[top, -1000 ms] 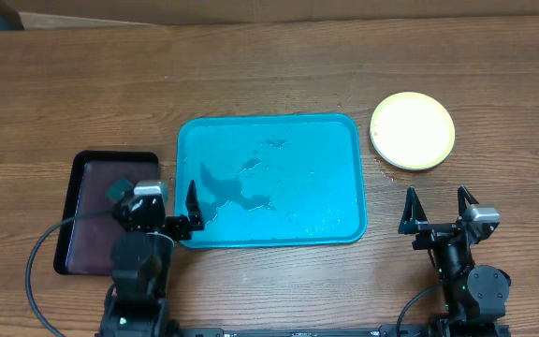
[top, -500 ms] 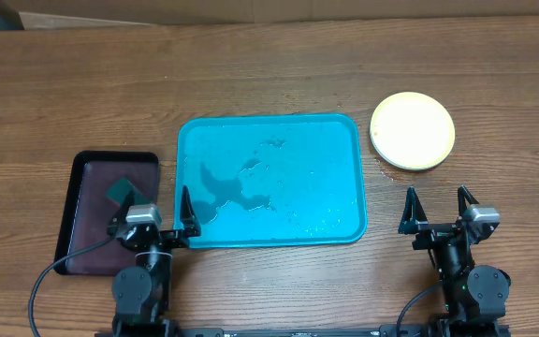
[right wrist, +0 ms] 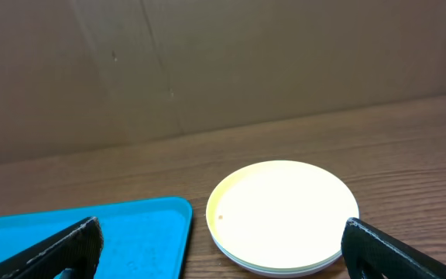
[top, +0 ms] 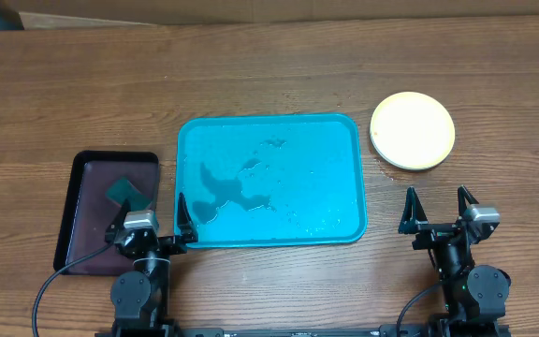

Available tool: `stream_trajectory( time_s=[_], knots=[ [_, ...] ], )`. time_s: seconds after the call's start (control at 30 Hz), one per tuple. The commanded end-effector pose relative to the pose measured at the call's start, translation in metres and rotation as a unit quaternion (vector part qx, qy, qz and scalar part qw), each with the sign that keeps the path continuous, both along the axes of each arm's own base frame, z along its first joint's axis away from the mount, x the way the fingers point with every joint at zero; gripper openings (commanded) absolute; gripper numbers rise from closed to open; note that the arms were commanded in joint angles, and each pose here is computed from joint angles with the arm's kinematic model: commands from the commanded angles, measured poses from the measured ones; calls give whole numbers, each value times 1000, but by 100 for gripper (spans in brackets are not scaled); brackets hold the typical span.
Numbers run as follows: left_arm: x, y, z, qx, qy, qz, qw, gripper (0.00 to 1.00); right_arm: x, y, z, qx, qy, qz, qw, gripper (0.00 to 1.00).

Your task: Clean dirty plates on tray and stack at the side

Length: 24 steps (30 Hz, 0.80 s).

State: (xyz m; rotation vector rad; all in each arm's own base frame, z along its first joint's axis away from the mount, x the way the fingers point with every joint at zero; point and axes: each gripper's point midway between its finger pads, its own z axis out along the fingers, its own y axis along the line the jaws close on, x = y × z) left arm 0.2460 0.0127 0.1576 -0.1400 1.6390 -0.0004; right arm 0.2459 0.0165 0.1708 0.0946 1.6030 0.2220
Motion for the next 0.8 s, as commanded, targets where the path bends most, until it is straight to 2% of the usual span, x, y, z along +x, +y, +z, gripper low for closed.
stream_trajectory(
  time_s=[0.0, 0.27, 0.77],
  knots=[
    [0, 1, 1, 14, -2, 0, 1000, 100, 0, 0, -1, -2, -4, -2, 1000, 100],
    [0, -16, -2, 44, 3, -51, 998, 100, 0, 0, -1, -2, -3, -2, 1000, 100],
    [0, -16, -2, 47, 3, -50, 998, 100, 0, 0, -1, -2, -4, -2, 1000, 100]
  ],
)
